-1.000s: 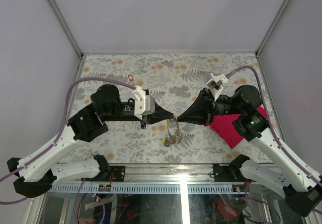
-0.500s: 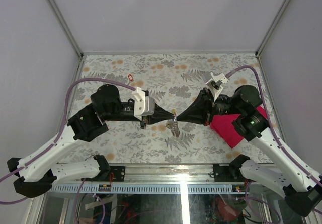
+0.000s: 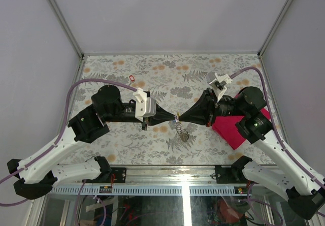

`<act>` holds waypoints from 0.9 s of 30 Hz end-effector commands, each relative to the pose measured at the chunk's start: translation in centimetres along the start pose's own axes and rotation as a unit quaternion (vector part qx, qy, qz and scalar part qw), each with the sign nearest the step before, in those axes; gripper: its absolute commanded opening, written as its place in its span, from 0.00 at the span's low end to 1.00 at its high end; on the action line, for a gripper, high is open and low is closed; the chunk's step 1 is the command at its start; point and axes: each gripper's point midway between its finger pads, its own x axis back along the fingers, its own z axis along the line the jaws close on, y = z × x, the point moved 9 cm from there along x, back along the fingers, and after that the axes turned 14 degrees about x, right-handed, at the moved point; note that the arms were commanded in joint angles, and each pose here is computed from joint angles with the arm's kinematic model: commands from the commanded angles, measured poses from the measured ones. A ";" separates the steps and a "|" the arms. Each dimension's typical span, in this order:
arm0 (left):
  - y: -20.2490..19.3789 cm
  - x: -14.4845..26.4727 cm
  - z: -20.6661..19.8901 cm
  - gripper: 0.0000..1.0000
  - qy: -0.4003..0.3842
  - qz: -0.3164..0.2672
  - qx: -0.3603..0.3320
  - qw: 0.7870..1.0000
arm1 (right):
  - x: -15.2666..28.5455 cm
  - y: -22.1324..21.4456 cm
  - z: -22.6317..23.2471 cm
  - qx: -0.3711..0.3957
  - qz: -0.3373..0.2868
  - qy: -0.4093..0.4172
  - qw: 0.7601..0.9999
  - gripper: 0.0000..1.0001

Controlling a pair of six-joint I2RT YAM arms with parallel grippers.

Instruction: Put the keys on the keyring

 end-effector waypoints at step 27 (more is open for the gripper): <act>0.5 -0.3 -0.5 0.00 -0.018 -0.015 -0.002 1.000 | 0.5 2.7 0.6 0.053 -0.115 -0.060 0.990 0.00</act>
